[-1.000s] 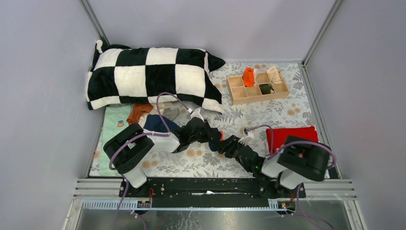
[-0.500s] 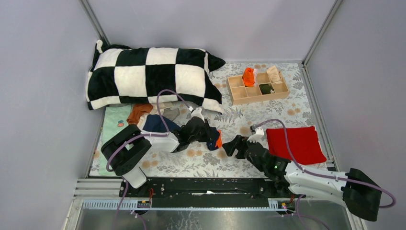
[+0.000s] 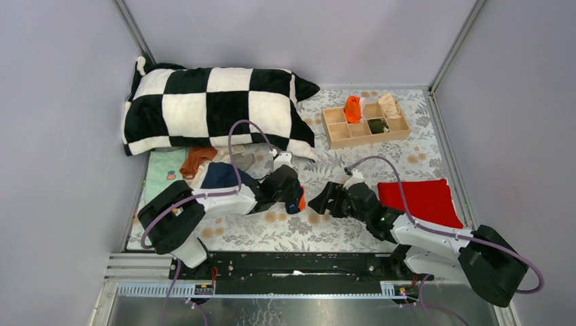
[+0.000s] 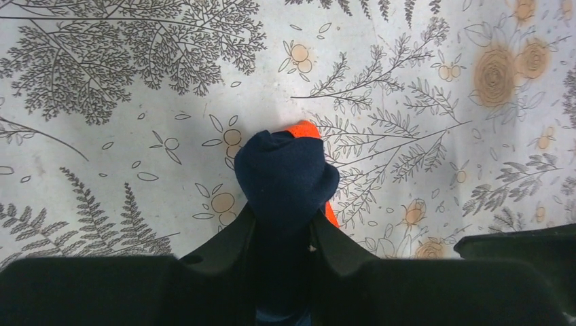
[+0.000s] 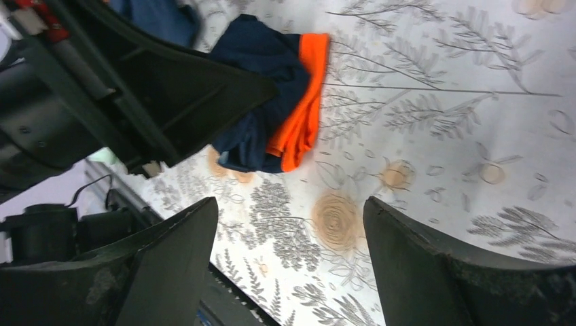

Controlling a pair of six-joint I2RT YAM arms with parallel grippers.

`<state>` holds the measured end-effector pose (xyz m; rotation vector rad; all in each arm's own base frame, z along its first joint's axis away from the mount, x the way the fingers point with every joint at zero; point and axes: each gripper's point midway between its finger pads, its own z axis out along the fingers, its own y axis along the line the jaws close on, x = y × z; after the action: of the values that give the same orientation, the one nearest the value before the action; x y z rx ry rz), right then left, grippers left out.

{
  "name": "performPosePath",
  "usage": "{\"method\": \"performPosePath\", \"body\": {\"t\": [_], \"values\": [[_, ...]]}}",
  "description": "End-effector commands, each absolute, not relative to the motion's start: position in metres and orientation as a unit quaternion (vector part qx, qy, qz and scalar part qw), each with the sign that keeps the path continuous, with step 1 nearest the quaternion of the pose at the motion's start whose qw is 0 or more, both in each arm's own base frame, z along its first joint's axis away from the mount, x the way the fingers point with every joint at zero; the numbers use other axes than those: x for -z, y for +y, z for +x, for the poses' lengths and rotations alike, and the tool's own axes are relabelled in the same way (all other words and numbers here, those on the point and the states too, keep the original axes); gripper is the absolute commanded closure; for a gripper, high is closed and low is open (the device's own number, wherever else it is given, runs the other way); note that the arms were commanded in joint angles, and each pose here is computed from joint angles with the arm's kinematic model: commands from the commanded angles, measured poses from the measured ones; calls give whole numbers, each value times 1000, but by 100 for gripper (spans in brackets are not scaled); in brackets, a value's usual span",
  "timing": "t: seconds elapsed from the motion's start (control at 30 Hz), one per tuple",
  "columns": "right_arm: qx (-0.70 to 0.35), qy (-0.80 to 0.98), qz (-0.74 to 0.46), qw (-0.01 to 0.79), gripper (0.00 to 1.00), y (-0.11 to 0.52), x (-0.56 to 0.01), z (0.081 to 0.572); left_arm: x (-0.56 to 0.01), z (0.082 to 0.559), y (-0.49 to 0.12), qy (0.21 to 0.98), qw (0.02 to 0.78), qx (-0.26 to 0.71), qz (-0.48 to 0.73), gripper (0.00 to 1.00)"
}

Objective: Roll the underwear
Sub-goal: Roll the underwear to the center of the board.

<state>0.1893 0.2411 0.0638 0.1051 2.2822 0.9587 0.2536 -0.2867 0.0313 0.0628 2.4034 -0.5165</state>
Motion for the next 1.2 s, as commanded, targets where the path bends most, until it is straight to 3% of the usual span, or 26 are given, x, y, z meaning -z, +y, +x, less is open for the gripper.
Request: {"method": "performPosePath", "body": {"t": [0.0, 0.17, 0.87, 1.17], "values": [[-434, 837, 26, 334, 14, 264, -86, 192, 10, 229, -231, 956, 288, 40, 47, 94], [-450, 827, 25, 336, 9, 273, -80, 197, 16, 228, -235, 960, 278, 23, 31, 94], [-434, 829, 75, 344, 10, 298, -41, 210, 22, 227, -245, 964, 263, 27, 20, 92], [-429, 829, 121, 337, 28, 299, -21, 215, 20, 225, -253, 965, 257, 46, 18, 88]]}}
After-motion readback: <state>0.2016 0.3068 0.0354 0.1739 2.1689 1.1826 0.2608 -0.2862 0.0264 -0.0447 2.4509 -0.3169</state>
